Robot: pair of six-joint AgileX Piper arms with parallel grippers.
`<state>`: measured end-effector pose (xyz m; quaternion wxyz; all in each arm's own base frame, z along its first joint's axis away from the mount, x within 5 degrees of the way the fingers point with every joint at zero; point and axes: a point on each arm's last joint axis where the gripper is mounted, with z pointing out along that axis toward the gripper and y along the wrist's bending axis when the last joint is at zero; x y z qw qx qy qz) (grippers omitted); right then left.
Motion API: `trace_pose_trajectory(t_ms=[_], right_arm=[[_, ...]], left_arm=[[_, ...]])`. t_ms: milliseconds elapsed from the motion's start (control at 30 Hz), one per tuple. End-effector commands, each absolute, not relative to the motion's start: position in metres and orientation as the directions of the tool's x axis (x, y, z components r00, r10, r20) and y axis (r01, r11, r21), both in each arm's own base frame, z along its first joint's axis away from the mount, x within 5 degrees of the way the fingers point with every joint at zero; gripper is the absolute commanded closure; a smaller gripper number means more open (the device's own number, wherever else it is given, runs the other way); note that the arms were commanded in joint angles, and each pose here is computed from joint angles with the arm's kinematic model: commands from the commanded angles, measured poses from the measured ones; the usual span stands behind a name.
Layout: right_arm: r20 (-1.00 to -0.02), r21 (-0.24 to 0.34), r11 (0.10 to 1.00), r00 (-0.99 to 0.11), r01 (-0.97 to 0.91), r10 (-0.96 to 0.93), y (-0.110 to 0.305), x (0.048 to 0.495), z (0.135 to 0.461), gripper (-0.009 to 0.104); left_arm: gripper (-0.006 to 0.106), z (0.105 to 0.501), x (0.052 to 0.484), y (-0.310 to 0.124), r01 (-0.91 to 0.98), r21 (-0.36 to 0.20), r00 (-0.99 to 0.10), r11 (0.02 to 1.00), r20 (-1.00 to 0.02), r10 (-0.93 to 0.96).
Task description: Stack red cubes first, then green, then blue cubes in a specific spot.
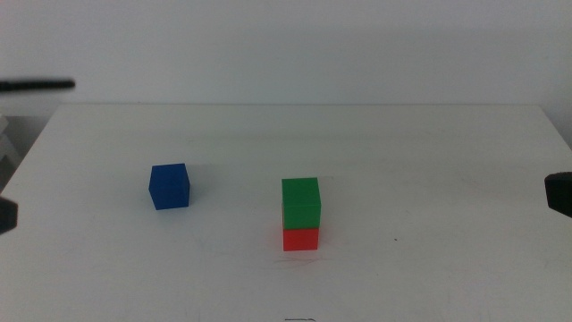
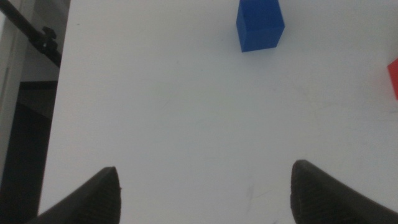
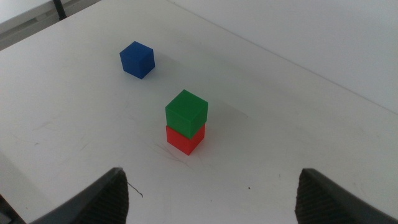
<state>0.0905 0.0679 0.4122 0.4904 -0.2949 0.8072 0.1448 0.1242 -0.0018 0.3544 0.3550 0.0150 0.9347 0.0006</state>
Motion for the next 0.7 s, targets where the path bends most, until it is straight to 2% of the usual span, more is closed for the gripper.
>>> trace_pose_trajectory(t_ms=[0,133,233,367,500,567,600,667], right_arm=[[-0.917,-0.075,0.79,-0.269,-0.609,-0.294,0.068,0.092,0.426,0.001],[-0.917,-0.075,0.79,-0.269,-0.609,-0.294,0.068,0.092,0.426,0.001],[-0.917,-0.075,0.79,-0.269,-0.609,-0.294,0.068,0.092,0.426,0.001],[-0.917,-0.078,0.79,-0.268,-0.608,-0.296,0.067,0.093,0.426,0.001],[-0.917,-0.079,0.791,-0.267,-0.607,-0.297,0.067,0.093,0.426,0.001],[-0.917,-0.079,0.791,-0.267,-0.607,-0.297,0.067,0.093,0.426,0.001],[-0.917,-0.079,0.791,-0.267,-0.607,-0.297,0.067,0.093,0.426,0.001],[-0.917,-0.079,0.791,-0.267,-0.607,-0.297,0.067,0.093,0.426,0.001]], left_arm=[[0.007,0.371,0.134,-0.005,0.03,-0.028,-0.713,0.999,-0.702,0.001],[0.007,0.37,0.148,-0.008,0.039,-0.064,-0.73,0.997,-0.683,-0.015],[0.007,0.372,0.163,-0.012,0.077,-0.043,-0.745,0.996,-0.666,0.029],[0.007,0.376,0.194,-0.023,0.049,-0.069,-0.783,0.996,-0.622,-0.005],[0.007,0.374,0.23,-0.04,0.019,0.003,-0.81,1.0,-0.586,0.017],[0.007,0.372,0.251,-0.05,-0.017,0.061,-0.827,0.998,-0.561,0.02],[0.007,0.368,0.262,-0.055,-0.029,0.07,-0.836,0.997,-0.548,0.014],[0.007,0.365,0.285,-0.065,-0.023,0.049,-0.847,0.999,-0.532,0.006]])
